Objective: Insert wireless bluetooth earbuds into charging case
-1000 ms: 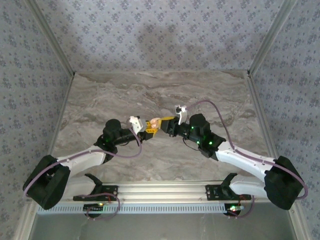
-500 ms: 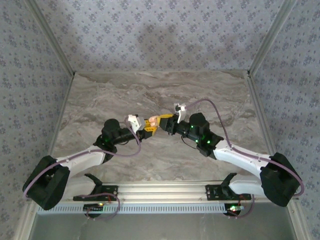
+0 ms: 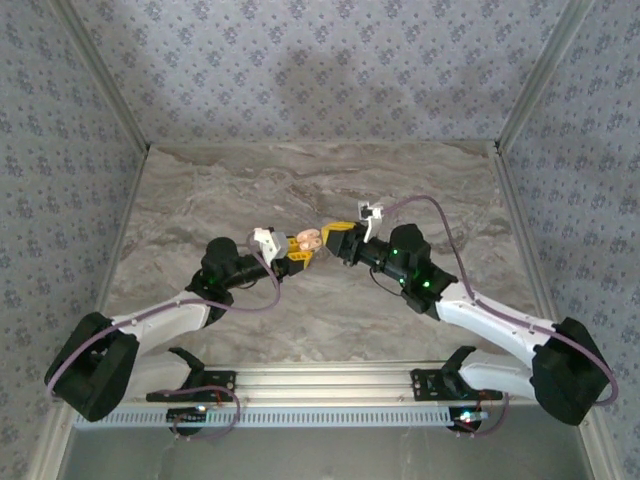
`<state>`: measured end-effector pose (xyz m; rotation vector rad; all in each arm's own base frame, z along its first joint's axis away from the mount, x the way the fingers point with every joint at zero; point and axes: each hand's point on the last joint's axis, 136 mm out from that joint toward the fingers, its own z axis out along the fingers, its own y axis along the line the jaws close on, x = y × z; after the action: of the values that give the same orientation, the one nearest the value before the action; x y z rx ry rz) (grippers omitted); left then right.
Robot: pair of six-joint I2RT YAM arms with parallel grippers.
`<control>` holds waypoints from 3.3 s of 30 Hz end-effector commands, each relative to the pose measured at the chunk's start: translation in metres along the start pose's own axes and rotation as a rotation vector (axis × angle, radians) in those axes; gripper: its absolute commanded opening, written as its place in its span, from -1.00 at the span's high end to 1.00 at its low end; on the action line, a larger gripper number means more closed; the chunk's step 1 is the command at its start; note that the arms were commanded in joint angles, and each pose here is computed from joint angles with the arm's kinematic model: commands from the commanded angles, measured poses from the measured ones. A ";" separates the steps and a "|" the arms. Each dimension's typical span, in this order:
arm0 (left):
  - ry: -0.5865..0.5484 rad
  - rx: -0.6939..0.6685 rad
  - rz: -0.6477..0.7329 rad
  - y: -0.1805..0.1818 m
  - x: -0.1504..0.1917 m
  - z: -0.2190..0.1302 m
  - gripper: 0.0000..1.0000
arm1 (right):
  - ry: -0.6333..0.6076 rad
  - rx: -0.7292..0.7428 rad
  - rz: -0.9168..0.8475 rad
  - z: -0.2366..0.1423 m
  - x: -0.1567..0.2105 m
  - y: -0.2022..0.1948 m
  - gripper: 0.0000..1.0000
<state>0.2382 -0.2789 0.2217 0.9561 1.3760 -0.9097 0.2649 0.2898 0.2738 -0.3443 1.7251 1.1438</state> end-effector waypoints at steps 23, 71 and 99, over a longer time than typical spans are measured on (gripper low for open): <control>0.076 -0.057 0.110 0.009 0.000 -0.007 0.95 | 0.765 0.723 0.415 -0.105 0.146 -0.131 0.48; 0.092 -0.064 0.111 0.009 0.002 -0.009 0.95 | 1.313 0.989 0.500 -0.149 0.194 -0.148 0.10; 0.108 -0.065 0.107 0.010 0.006 -0.008 0.95 | 1.376 0.961 0.523 -0.142 0.212 -0.167 0.38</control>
<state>0.2412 -0.2663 0.1981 1.0333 1.4755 -0.7554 0.1961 0.1464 0.0151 0.0046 3.4479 0.1117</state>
